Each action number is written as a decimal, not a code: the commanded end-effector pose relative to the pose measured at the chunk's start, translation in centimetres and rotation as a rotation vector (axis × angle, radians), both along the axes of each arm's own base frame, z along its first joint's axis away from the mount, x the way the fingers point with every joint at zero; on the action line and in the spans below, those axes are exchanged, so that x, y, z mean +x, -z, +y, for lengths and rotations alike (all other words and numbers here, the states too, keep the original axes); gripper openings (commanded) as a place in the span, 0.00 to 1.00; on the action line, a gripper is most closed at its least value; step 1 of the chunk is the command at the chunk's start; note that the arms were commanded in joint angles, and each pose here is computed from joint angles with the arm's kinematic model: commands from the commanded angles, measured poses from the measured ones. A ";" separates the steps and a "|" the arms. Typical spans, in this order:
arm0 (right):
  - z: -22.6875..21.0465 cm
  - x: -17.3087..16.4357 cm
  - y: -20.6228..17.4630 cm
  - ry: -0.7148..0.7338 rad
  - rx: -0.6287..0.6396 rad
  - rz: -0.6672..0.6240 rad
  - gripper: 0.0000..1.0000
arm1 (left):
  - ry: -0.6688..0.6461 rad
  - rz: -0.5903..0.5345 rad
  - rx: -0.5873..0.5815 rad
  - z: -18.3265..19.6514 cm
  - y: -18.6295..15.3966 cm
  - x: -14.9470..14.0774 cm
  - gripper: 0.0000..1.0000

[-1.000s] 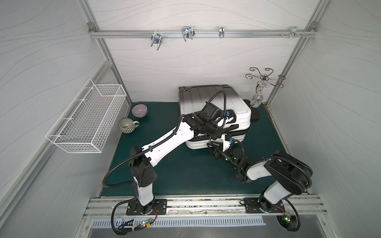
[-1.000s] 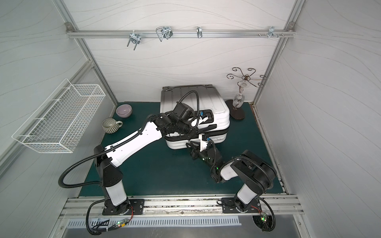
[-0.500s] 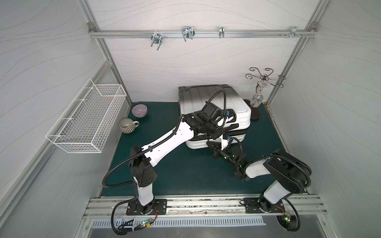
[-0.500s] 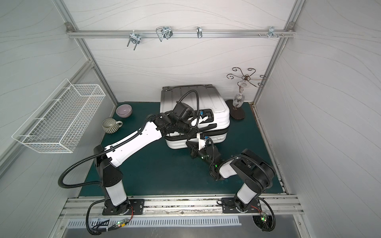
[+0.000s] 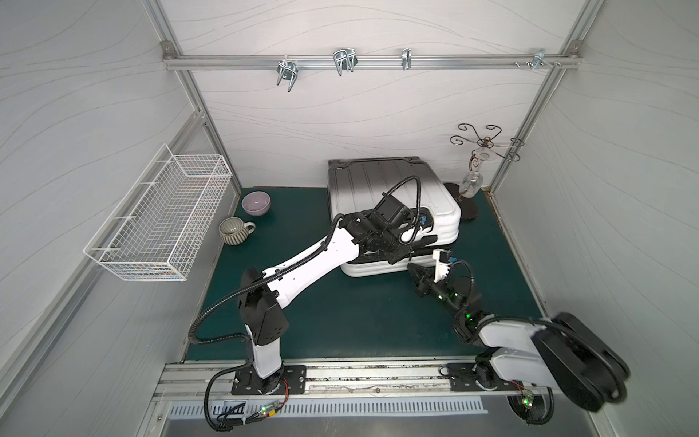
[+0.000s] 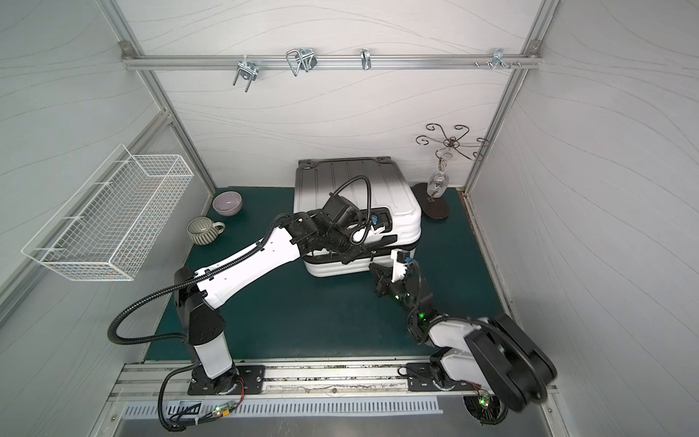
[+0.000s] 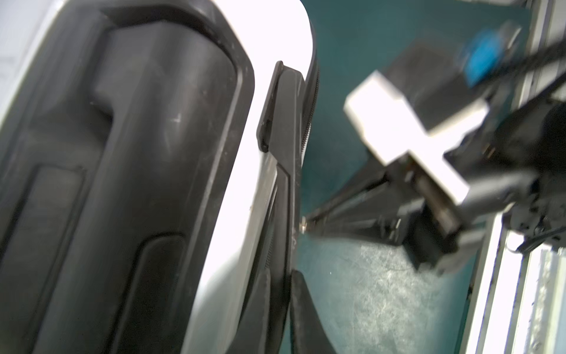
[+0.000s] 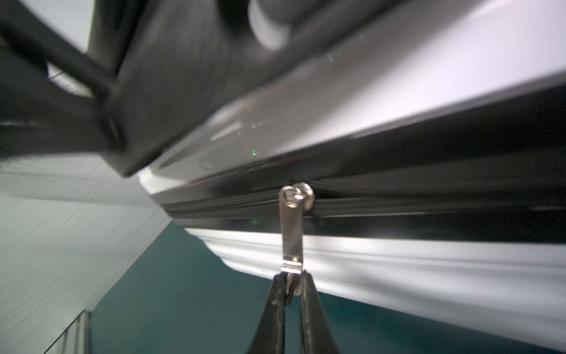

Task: Close the suitcase zippers
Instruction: Place the suitcase at the center of the board.

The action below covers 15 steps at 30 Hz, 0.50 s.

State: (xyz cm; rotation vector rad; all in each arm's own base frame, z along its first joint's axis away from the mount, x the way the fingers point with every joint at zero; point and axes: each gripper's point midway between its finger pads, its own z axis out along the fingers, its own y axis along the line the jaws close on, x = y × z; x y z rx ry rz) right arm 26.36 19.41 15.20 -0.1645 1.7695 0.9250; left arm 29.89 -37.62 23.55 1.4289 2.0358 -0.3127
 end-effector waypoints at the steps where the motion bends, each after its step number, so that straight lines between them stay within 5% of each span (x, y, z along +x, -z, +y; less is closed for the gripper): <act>1: -4.7 0.9 -0.7 0.161 -0.091 0.039 0.00 | -0.021 -0.129 -0.014 2.6 -4.5 0.1 0.00; 7: -9.3 0.7 -1.0 0.237 -0.122 0.127 0.00 | -0.046 -0.112 0.031 4.9 -3.5 -0.6 0.00; 12: -0.9 -2.4 -2.0 -0.216 -0.068 0.116 0.00 | -0.056 -0.082 -0.020 4.4 -4.4 -0.7 0.00; 15: 2.9 -4.6 -1.6 -0.311 -0.107 0.017 0.05 | -0.056 -0.051 -0.116 2.9 -6.3 -1.1 0.00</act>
